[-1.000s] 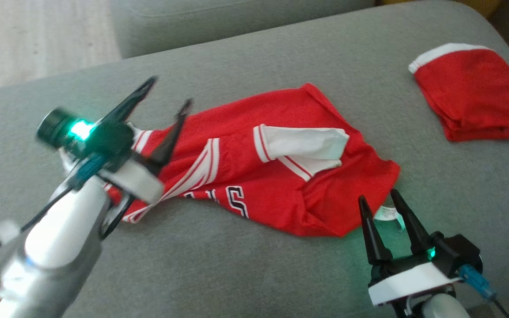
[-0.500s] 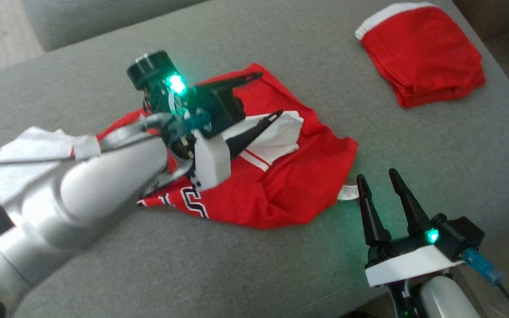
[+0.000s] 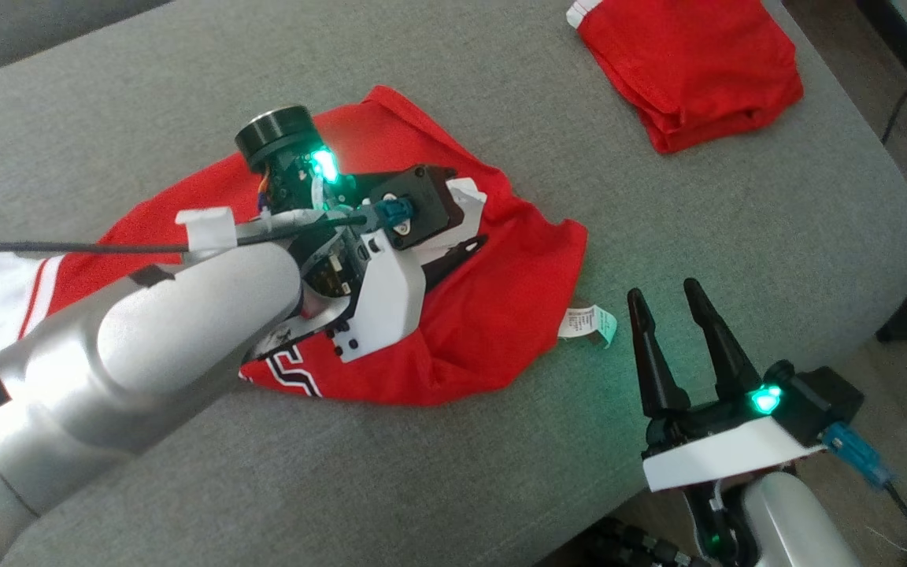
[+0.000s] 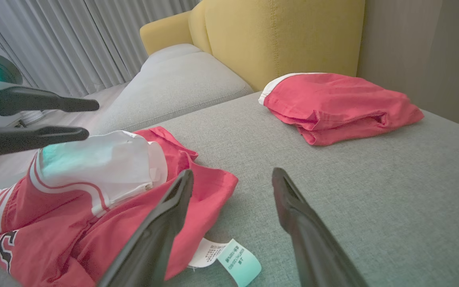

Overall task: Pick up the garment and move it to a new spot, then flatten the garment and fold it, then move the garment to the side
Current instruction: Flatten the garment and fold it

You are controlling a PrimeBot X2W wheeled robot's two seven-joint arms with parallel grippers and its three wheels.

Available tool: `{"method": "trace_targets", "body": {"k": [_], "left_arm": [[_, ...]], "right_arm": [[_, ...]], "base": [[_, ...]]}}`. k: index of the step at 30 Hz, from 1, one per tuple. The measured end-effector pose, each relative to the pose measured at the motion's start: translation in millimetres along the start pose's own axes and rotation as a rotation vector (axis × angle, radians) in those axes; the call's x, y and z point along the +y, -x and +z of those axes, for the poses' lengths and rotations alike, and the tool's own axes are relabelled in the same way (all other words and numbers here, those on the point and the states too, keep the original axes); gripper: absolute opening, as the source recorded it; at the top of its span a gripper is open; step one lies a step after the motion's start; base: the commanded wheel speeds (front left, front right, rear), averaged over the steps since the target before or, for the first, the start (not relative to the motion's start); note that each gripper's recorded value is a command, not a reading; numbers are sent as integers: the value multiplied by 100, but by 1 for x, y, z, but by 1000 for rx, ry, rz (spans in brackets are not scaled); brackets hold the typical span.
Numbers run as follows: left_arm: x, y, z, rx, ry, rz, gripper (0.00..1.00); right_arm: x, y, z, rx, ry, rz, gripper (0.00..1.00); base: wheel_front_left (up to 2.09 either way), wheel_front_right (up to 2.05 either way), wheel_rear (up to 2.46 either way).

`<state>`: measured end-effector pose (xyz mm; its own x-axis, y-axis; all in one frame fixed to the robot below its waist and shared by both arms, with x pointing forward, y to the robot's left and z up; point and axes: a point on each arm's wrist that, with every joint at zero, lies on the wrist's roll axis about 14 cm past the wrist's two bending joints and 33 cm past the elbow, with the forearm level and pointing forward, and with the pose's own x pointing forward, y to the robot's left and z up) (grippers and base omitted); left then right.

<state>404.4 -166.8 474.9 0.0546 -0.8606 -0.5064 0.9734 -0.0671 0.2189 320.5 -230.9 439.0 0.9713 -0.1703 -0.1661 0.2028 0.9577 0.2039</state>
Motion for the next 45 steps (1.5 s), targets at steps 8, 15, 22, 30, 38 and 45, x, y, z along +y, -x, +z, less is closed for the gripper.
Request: {"method": "trace_targets", "body": {"k": [8,15,22,30,38,45], "left_arm": [[-1,-11,-14,6,-1,-20,100],[3,-23,-23,1,-39,-18,100],[9,-33,-29,1,-69,-10,100],[7,-40,-31,-3,-71,-18,89],[11,-31,-9,-49,-105,-6,0],[46,7,42,-234,-147,101,0]], "right_arm": [[-4,-5,-3,14,-1,-15,100],[-7,-9,-10,40,-5,-29,100],[-7,-12,-12,49,-10,-33,100],[-10,-12,-15,61,-7,-44,100],[-7,-14,-17,64,-17,-33,100],[5,-20,-19,65,14,22,100]], "base": [[0,0,0],[0,0,0],[0,0,0],[0,0,0],[0,0,0],[0,0,0]]}}
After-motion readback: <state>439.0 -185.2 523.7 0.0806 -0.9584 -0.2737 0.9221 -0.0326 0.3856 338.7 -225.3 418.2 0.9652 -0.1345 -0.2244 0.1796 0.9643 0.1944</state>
